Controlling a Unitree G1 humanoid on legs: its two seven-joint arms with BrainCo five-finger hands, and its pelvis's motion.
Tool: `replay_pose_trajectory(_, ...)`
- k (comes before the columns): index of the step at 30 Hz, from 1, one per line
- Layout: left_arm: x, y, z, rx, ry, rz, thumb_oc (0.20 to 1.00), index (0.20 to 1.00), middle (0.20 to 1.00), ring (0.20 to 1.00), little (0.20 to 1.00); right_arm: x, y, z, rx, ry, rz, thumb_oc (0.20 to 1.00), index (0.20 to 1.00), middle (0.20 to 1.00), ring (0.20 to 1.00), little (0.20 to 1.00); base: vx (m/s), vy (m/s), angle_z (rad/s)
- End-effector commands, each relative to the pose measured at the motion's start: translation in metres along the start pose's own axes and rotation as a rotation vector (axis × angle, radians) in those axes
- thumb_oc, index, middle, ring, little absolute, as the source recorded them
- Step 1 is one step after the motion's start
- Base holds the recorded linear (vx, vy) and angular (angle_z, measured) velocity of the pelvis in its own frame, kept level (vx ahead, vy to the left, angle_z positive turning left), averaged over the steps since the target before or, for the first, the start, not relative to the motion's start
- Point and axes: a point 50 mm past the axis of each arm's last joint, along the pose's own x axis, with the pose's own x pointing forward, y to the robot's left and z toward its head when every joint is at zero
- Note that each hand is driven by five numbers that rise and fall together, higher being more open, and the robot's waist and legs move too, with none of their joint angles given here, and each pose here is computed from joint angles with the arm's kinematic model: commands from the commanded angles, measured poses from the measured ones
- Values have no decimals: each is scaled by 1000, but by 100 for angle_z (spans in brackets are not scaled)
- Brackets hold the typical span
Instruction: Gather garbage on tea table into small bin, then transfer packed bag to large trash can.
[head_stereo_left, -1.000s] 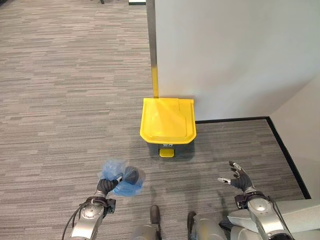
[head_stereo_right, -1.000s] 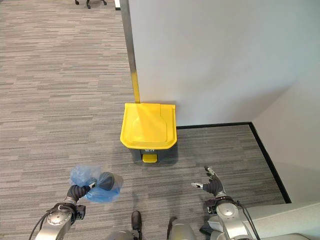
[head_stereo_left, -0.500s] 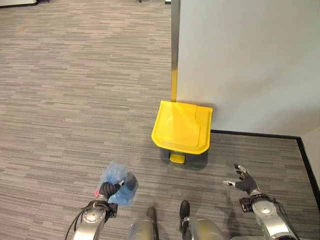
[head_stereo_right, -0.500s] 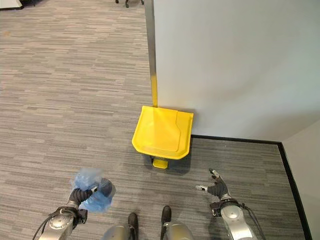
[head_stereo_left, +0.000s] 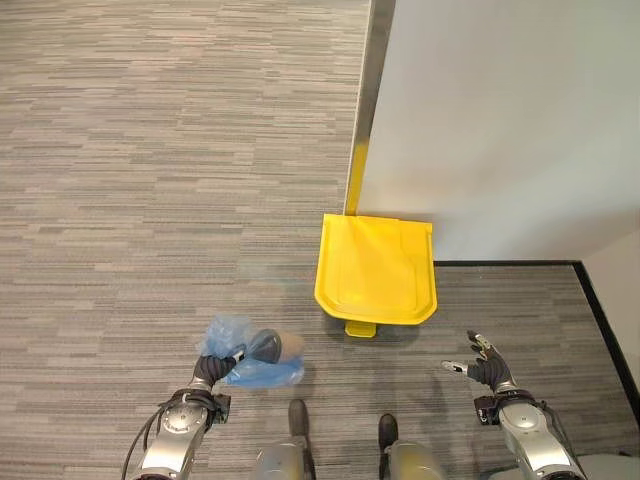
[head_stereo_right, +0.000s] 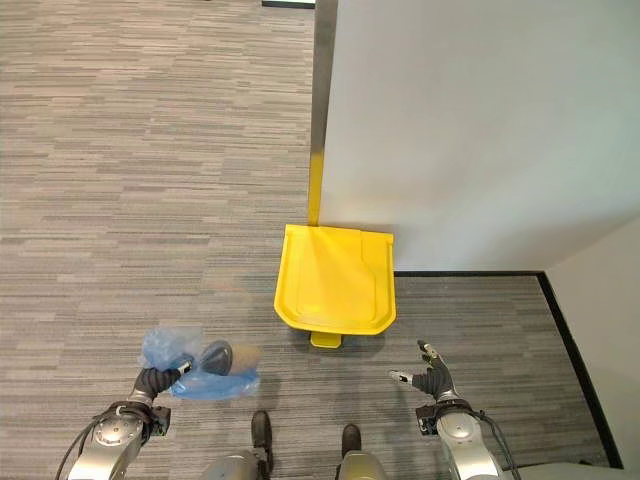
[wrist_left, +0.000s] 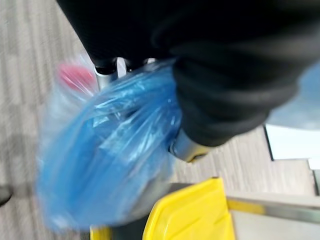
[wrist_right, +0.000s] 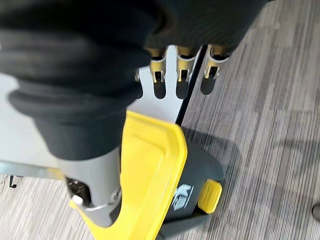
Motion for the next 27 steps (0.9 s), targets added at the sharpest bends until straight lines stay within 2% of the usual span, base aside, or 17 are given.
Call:
replay_pose_trajectory(1, -5, 19, 13, 1, -86, 65, 200, 200, 200, 200, 200, 1, -10, 11, -6, -56, -27, 1000, 1000, 1000, 1000, 1000, 124, 79, -33)
replay_pose_trajectory(13, -9, 10, 1, -47, -44, 48, 200, 200, 200, 200, 200, -4, -25, -3, 13, -5, -85, 1000, 1000, 1000, 1000, 1000, 120, -26, 14)
replay_pose_trajectory(27, -7, 27, 5, -38, -55, 110, 200, 200, 200, 200, 200, 2, -17, 6, 49, -26, -74, 1000, 1000, 1000, 1000, 1000, 10, 105, -7)
